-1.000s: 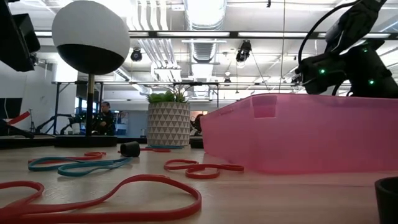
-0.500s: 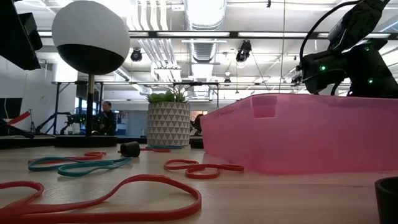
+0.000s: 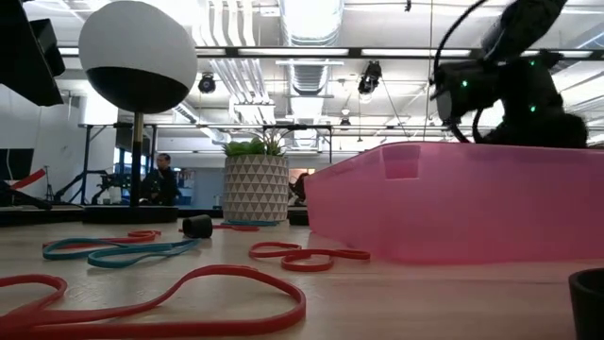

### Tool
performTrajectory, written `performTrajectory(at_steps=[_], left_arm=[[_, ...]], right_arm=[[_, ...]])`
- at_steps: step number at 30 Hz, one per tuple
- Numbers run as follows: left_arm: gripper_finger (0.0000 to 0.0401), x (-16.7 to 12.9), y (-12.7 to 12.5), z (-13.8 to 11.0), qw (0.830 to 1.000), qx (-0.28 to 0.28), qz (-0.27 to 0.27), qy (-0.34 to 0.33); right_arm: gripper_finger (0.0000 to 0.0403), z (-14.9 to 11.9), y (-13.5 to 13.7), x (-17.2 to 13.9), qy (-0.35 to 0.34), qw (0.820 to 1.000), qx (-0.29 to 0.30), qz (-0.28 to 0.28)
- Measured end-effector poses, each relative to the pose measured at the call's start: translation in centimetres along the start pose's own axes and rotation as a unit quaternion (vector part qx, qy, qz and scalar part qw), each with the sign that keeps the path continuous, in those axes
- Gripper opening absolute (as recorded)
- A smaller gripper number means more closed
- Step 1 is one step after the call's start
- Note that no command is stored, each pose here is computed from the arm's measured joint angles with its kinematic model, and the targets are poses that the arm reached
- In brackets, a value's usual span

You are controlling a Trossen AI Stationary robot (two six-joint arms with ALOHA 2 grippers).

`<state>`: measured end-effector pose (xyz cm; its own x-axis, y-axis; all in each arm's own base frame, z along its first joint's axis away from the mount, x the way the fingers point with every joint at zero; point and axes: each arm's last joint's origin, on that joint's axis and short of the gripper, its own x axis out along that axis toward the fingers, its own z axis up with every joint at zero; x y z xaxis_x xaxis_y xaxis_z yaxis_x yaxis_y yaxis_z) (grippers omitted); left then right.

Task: Pick and place rubber bands into bin
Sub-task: Put the yellow rubber band into the red bin, then put the red rubber band into the red bin

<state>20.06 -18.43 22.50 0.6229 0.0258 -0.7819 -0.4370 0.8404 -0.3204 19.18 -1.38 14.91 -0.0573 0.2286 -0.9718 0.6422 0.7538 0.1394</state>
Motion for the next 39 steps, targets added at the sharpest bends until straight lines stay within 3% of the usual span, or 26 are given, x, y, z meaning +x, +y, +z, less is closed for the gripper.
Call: performTrajectory(at_steps=[5,9,13,19,27,32,39], left_arm=[[0.0088,0.0,0.0,0.0,1.0,-0.001,-0.002,0.0],[0.0088,0.0,-0.1,0.0,1.0,-0.002,-0.003,-0.001],[0.0088,0.0,-0.1,0.0,1.0,-0.002,-0.003,-0.001],[0.0088,0.0,-0.1,0.1,1.0,-0.003,-0.001,-0.013],[0.0088,0.0,-0.2,0.1,1.0,-0.006,-0.008,-0.015],[0.0088,0.0,-0.2,-0.1,1.0,-0.003,-0.006,-0.012],[0.0088,0.3,0.2,-0.3,1.0,-0.002,0.0,-0.011]], right_arm=[[0.0008,1.2,2.1,-4.6,-0.102,0.994,-0.027,0.037],[0.0008,1.9,3.8,-9.3,-0.197,0.975,-0.045,0.088],[0.0008,2.7,5.5,-11.9,-0.23,0.963,-0.066,0.127],[0.0031,4.7,8.3,-11.6,-0.224,0.963,-0.102,0.111],[0.0155,6.3,11.1,-10.3,-0.226,0.962,-0.151,0.038],[0.0215,5.6,10.2,-11.9,-0.246,0.959,-0.131,-0.053],[0.0229,6.4,4.7,-13.2,-0.186,0.982,0.0,-0.044]])
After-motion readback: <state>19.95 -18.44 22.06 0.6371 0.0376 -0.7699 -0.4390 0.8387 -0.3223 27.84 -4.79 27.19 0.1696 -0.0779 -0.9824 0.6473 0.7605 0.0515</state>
